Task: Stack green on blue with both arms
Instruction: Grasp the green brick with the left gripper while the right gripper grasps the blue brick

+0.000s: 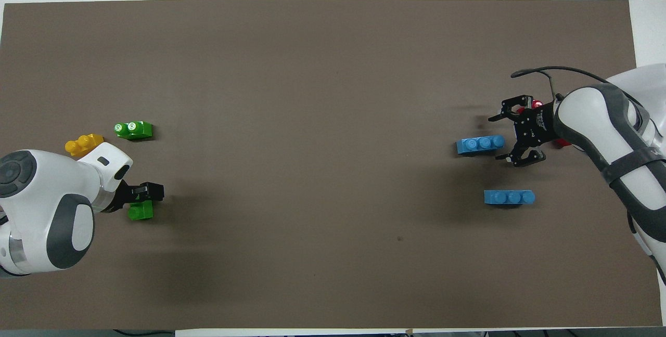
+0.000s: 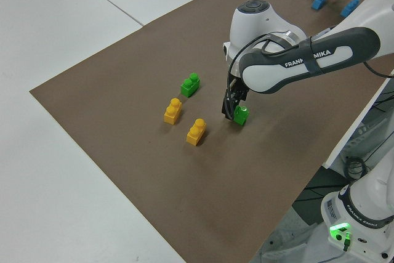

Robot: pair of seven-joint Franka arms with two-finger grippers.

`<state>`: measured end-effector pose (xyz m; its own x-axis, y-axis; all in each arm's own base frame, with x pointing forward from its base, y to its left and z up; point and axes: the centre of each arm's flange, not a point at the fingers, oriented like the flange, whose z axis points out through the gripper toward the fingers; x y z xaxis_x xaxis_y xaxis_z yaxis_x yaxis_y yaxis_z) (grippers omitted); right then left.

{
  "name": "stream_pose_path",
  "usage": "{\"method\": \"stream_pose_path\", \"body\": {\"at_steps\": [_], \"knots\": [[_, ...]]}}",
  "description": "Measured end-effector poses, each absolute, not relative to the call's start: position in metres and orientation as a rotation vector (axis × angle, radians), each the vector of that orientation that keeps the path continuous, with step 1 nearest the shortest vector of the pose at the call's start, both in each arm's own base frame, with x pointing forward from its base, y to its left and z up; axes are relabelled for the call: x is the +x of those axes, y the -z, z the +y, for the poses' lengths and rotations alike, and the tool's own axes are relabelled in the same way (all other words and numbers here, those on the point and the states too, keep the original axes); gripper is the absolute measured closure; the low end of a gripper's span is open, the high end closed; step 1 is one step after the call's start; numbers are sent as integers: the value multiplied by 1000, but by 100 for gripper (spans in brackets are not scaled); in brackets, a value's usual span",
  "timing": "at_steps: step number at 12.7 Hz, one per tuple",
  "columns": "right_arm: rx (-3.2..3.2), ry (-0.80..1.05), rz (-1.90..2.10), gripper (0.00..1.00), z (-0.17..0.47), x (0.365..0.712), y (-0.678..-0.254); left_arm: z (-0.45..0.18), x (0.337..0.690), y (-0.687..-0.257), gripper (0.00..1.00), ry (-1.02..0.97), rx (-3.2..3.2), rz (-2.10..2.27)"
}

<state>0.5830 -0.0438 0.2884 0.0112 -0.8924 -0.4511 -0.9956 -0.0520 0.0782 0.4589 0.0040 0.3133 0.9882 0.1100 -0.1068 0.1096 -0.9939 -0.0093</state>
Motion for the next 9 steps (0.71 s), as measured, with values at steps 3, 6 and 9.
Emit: {"method": "stream_pose_path", "body": {"at_steps": [3,6,9], "knots": [[-2020,-569,1934,10,-43,581,-285,4,459,-313,0,-169,-3129,-172],[-2002,-576,1909,36,-42,581,-284,4,459,-313,11,-169,-3129,-171],[-1999,-577,1910,65,-42,581,-284,4,459,-313,53,-169,-3129,-171]]}}
